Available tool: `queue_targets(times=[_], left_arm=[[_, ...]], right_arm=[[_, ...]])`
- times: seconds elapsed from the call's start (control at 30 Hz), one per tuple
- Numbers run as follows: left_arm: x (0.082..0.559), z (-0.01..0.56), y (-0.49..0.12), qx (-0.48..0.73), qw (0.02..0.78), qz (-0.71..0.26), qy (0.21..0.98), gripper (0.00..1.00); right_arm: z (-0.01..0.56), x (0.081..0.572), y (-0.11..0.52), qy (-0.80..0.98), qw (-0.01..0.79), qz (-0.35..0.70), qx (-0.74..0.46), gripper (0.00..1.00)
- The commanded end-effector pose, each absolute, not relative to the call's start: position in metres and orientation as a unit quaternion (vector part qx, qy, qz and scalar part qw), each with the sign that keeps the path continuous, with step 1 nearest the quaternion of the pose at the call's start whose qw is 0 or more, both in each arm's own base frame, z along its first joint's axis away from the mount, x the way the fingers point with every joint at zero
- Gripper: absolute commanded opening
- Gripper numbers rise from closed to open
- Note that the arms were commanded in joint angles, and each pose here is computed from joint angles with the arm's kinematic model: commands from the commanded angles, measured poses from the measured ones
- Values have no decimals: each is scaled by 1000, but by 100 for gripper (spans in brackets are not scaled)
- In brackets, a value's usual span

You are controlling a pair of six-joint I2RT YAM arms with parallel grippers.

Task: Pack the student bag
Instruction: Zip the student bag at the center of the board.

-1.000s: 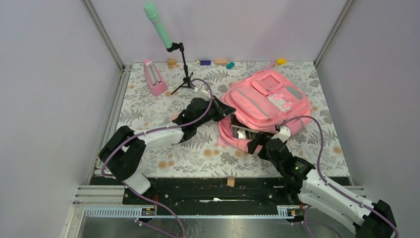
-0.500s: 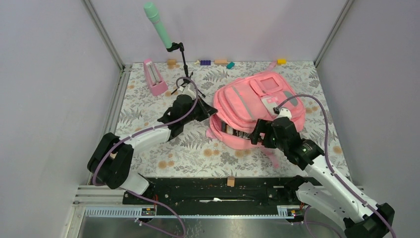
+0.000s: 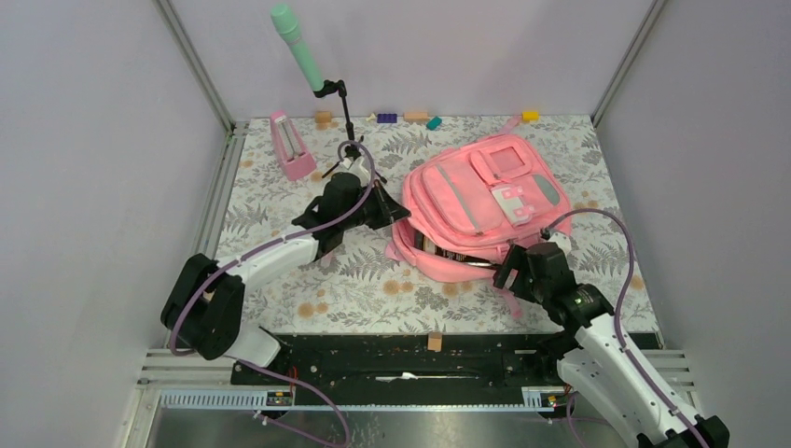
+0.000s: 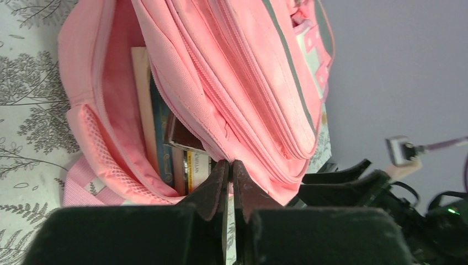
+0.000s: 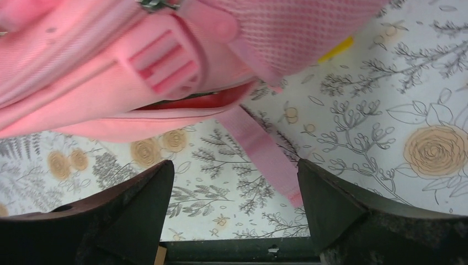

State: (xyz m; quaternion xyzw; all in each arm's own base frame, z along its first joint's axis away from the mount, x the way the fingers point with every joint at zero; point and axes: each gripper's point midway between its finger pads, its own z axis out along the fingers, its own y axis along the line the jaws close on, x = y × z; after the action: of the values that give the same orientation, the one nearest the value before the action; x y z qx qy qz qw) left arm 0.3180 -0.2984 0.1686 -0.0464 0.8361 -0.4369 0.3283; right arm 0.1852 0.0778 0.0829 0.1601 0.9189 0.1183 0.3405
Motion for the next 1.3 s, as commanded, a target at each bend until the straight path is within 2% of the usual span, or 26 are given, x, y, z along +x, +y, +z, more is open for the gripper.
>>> queue_targets(times=[0.0, 0.13, 0.23, 0.37, 0.53, 0.7, 0.87, 1.03, 1.27], left_arm=[[315, 248, -304, -4, 383, -494, 780, 0], [305, 258, -304, 5, 384, -505, 773, 0], [297, 255, -304, 13, 378, -507, 775, 0], [293, 246, -305, 27, 369, -501, 782, 0], [293, 244, -308, 41, 365, -500, 784, 0], [294, 244, -308, 50, 370, -496, 784, 0], [296, 243, -307, 51, 375, -492, 784, 0], [301, 245, -307, 50, 377, -491, 784, 0], [306, 248, -309, 55, 377, -494, 781, 0]], right_arm=[[70, 187, 63, 908, 345, 99, 214, 87], [59, 192, 64, 906, 337, 109, 232, 86], [48, 198, 67, 906, 325, 123, 239, 89], [44, 212, 74, 902, 336, 145, 231, 82], [42, 221, 72, 901, 340, 139, 232, 67], [49, 223, 81, 892, 316, 178, 271, 63], [45, 224, 54, 882, 325, 113, 321, 66], [39, 233, 52, 880, 323, 110, 329, 64], [50, 258, 64, 876, 361, 144, 286, 51]])
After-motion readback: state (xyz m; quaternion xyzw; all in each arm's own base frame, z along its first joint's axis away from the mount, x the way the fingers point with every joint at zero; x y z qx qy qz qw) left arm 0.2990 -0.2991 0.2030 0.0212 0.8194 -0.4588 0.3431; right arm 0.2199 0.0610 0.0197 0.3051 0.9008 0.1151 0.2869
